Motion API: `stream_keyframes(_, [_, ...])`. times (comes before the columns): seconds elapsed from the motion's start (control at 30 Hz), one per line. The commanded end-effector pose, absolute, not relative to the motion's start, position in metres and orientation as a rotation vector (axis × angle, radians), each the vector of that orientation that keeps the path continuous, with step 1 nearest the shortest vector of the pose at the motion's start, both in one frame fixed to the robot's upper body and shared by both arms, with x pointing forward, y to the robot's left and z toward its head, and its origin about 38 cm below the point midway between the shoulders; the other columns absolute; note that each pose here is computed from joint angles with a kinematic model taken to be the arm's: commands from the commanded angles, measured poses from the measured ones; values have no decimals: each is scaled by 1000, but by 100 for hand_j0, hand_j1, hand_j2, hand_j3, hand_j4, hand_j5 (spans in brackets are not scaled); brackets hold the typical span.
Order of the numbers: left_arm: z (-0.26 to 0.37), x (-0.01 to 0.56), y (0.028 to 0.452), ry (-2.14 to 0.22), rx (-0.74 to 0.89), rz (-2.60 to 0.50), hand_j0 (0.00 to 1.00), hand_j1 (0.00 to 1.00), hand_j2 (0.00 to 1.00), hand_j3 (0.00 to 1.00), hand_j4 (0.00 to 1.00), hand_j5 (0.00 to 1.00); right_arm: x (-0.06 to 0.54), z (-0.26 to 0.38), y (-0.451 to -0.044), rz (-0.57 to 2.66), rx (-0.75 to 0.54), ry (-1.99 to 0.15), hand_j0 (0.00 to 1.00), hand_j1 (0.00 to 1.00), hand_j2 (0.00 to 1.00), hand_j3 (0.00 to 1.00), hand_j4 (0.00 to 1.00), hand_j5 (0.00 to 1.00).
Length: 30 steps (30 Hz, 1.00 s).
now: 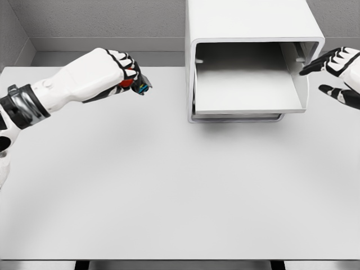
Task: Slide open multi-storey tabletop storage cabinets and put open load switch and slide close multi-storey tabletop storage cabinets
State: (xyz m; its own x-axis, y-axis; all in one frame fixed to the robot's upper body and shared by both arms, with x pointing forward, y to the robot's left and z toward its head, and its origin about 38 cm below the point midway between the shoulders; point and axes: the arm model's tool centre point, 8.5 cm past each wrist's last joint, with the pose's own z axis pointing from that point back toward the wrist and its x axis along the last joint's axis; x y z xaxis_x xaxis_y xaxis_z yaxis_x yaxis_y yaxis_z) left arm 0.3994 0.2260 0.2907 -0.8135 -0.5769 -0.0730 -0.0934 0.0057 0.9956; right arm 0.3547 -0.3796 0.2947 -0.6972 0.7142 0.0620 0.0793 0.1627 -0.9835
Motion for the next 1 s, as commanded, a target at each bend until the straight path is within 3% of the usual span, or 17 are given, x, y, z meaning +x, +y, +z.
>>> stream_keyframes(0.0, [292, 398, 219, -1966, 675, -1847, 36, 36, 36, 36, 36, 36, 357, 293, -388, 1547, -757, -1903, 67, 67, 67, 67, 67, 67])
stream_keyframes(0.6, [309, 398, 171, -2169, 563, -1741, 36, 36, 36, 36, 36, 36, 339, 266, -427, 1502, -778, -1757, 64, 64, 64, 64, 64, 64])
stream_keyframes(0.97, [309, 396, 122, -2231, 498, -1754, 36, 36, 36, 36, 36, 36, 329, 243, -428, 1529, -742, -1692, 62, 62, 62, 62, 62, 62])
